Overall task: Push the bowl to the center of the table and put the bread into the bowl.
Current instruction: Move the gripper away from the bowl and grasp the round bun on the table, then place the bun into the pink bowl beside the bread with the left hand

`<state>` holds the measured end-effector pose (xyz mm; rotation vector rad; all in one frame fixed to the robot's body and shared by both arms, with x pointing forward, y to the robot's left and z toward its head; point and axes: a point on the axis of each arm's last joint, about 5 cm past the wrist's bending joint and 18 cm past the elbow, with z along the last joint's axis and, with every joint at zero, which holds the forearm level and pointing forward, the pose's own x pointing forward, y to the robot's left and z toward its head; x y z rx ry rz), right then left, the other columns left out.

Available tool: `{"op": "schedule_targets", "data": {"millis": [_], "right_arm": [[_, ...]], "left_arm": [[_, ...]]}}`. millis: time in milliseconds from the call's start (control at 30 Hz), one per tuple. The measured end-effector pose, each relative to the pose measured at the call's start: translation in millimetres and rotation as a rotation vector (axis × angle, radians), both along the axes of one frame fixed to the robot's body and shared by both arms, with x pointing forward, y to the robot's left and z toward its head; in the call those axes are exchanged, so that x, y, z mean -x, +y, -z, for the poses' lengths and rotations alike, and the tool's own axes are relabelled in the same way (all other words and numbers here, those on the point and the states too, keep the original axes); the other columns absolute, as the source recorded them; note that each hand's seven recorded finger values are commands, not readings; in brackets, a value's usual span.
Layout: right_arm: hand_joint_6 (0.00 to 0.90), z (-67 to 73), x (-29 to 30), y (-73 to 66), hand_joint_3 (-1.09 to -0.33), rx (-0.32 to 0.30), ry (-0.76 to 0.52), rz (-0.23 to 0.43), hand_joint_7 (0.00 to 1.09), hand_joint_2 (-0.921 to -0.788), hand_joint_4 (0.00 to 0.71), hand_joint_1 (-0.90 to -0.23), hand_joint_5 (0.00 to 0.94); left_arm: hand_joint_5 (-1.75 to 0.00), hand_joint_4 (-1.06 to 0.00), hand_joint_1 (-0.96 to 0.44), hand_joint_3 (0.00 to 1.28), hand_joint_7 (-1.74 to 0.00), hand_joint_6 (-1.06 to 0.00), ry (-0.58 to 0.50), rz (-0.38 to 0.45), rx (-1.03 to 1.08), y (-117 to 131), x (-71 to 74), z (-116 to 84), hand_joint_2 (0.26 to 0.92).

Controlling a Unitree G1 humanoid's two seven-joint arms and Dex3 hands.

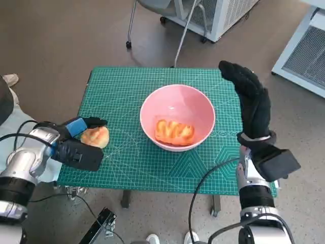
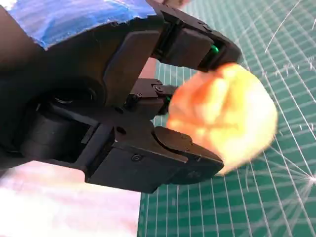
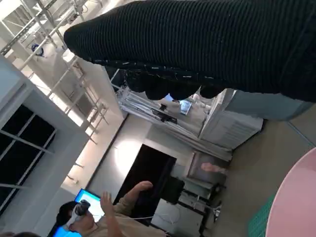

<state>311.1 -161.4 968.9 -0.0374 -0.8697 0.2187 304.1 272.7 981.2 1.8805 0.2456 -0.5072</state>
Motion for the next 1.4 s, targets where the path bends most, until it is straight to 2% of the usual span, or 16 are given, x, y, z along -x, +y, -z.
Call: {"op": "schedule_targets", "data": {"millis": [167, 367, 567, 767, 1033, 1233, 1400], "right_arm": [[0.189, 0.0, 0.1, -0.1, -0.596, -0.002, 0.002, 0.001, 0.9, -0.921, 0.46, -0.426, 0.007], [0.191, 0.2, 0.0, -0.2, -0.6, -0.003, 0.005, 0.001, 0.9, -0.92, 0.46, -0.421, 0.007], [0.193, 0.2, 0.1, -0.2, -0.604, -0.003, 0.005, 0.002, 0.89, -0.918, 0.46, -0.414, 0.007], [0.194, 0.3, 0.1, -0.1, -0.605, -0.004, 0.006, 0.002, 0.89, -0.917, 0.461, -0.413, 0.007], [0.194, 0.3, 0.1, -0.2, -0.601, -0.004, 0.006, 0.002, 0.89, -0.92, 0.461, -0.421, 0.006], [0.194, 0.2, 0.1, -0.1, -0.6, -0.005, 0.006, 0.001, 0.89, -0.92, 0.461, -0.421, 0.006], [0.194, 0.0, 0.1, -0.1, -0.6, -0.005, 0.005, 0.001, 0.89, -0.92, 0.461, -0.422, 0.006]], "left_arm": [[-1.36, -0.59, 0.0, 0.14, -1.1, -0.59, -0.027, 0.046, 0.023, 1.4, -0.2, 1.6, 0.92], [-1.31, -0.63, 0.0, 0.09, -1.06, -0.66, -0.036, 0.05, 0.059, 1.2, -0.4, 0.1, 0.917], [-1.24, -0.66, 0.0, 0.08, -1.1, -0.66, -0.093, 0.047, 0.125, 0.0, -1.8, -10.3, 0.913], [-1.19, -0.68, 0.0, 0.05, -1.12, -0.67, -0.185, 0.06, 0.198, -2.6, -3.5, -32.7, 0.918], [-1.17, -0.66, 0.0, 0.06, -1.14, -0.68, -0.349, 0.101, 0.27, -11.7, -0.3, -75.9, 0.92], [-1.17, -0.63, 0.0, 0.07, -1.16, -0.69, -0.464, 0.181, 0.32, -26.6, 7.9, -103.1, 0.92], [-1.19, -0.58, 0.0, 0.08, -1.17, -0.71, -0.529, 0.253, 0.36, -41.0, 14.0, -117.8, 0.92]]}}
